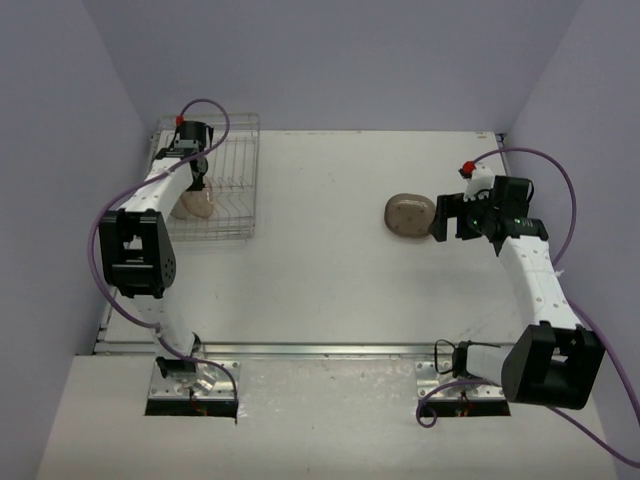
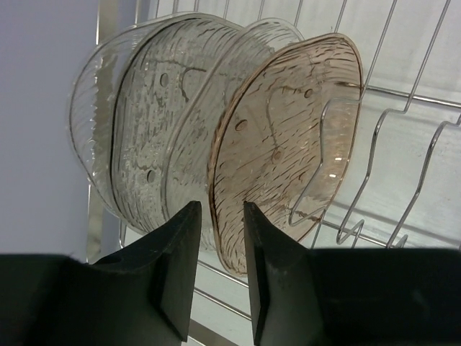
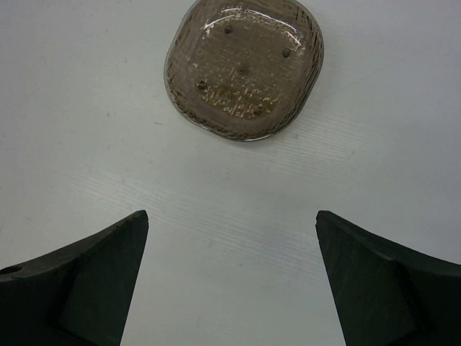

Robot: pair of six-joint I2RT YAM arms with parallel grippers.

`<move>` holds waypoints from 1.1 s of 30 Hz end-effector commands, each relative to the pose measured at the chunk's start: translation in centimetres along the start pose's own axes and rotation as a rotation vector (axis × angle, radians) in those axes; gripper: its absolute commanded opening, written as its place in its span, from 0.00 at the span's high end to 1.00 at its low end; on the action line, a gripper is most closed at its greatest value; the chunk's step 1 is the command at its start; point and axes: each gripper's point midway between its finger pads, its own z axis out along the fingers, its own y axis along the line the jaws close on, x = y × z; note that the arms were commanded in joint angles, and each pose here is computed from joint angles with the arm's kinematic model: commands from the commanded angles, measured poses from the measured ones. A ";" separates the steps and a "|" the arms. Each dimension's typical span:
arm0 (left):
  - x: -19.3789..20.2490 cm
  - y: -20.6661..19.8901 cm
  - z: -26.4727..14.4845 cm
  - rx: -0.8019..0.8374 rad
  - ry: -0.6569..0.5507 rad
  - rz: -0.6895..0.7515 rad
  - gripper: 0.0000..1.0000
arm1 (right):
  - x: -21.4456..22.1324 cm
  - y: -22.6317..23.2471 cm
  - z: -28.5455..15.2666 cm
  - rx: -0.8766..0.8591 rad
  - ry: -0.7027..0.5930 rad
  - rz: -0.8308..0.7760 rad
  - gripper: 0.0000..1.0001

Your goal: Unload the plates from the dish rack

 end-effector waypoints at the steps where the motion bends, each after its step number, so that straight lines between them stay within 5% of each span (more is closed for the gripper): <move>1: -0.6 -0.4 0.9 -0.023 -0.024 -0.034 0.77 | -1.1 0.1 -0.1 -0.009 -0.033 0.005 0.01; 8: -1.1 0.3 1.0 -0.063 -0.032 -0.030 1.00 | -1.2 0.0 -0.2 -0.005 -0.029 0.005 0.01; 18: -6.0 5.6 -5.0 -0.195 -0.217 -0.031 1.00 | -2.4 0.6 -0.6 -0.035 -0.050 0.017 0.01; 27: -10.7 7.5 -17.0 -0.399 -0.539 0.065 1.00 | -3.5 1.2 -1.0 -0.061 -0.067 0.024 0.01; 29: -10.9 6.4 -18.4 -0.342 -0.567 0.067 1.00 | -4.0 1.8 -1.2 -0.087 -0.080 0.052 0.01; 33: -10.2 0.4 -21.2 0.113 -0.588 0.022 1.00 | -5.3 4.8 -1.8 -0.246 -0.131 0.141 0.01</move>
